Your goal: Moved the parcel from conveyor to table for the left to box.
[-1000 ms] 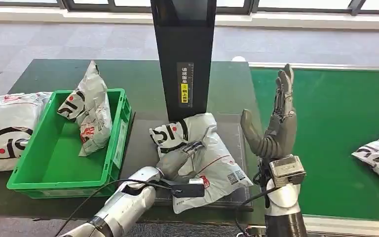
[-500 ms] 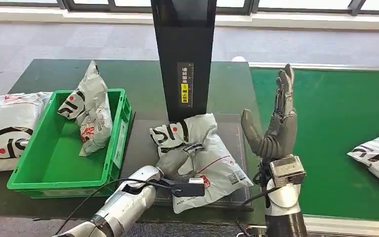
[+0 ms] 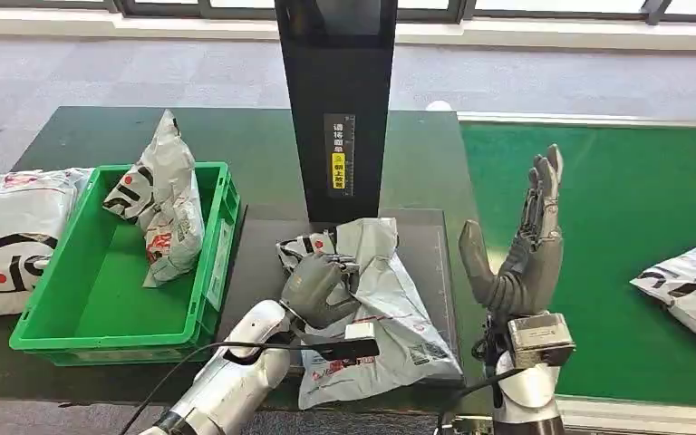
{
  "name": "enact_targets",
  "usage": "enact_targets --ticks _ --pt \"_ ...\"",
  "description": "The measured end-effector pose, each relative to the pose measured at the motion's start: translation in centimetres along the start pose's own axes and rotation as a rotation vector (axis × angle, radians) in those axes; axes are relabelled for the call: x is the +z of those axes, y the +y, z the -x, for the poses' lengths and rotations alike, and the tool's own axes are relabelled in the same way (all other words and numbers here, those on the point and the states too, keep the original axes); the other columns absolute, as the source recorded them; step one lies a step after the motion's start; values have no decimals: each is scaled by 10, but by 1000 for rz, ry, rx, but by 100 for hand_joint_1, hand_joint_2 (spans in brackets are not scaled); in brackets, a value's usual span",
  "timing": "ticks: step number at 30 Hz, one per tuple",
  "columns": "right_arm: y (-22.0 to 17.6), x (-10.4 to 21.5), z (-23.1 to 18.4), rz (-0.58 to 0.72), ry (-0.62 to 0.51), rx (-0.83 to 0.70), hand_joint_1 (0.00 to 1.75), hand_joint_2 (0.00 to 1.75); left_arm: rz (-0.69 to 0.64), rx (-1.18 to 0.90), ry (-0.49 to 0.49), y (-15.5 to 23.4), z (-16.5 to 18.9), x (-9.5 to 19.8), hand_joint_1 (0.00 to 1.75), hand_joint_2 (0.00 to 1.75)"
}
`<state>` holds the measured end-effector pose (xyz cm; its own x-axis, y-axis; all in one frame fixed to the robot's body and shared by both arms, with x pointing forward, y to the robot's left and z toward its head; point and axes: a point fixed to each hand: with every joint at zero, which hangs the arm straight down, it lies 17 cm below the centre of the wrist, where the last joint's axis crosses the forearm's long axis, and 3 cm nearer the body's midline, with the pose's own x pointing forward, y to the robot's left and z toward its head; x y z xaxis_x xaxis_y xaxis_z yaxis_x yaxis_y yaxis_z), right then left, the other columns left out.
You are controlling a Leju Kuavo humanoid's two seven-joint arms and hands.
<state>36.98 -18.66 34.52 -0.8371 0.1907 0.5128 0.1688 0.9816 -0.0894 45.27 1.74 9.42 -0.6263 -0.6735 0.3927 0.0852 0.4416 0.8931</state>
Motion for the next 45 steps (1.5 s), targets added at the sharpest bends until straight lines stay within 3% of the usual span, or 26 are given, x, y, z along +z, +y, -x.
enact_targets --ticks 5,23,37,45 --pt "-9 6 -4 18 3 9 0 175 -115 7 -21 27 -12 1 175 175" --pt "-9 1 -6 7 -14 -4 0 175 -270 5 1 70 -17 14 175 175" --pt "-1 -7 -11 -27 -43 -25 0 175 -345 -20 64 89 1 20 175 175" --pt "3 -8 -11 -39 -42 -34 0 175 -526 -208 193 155 43 45 175 175"
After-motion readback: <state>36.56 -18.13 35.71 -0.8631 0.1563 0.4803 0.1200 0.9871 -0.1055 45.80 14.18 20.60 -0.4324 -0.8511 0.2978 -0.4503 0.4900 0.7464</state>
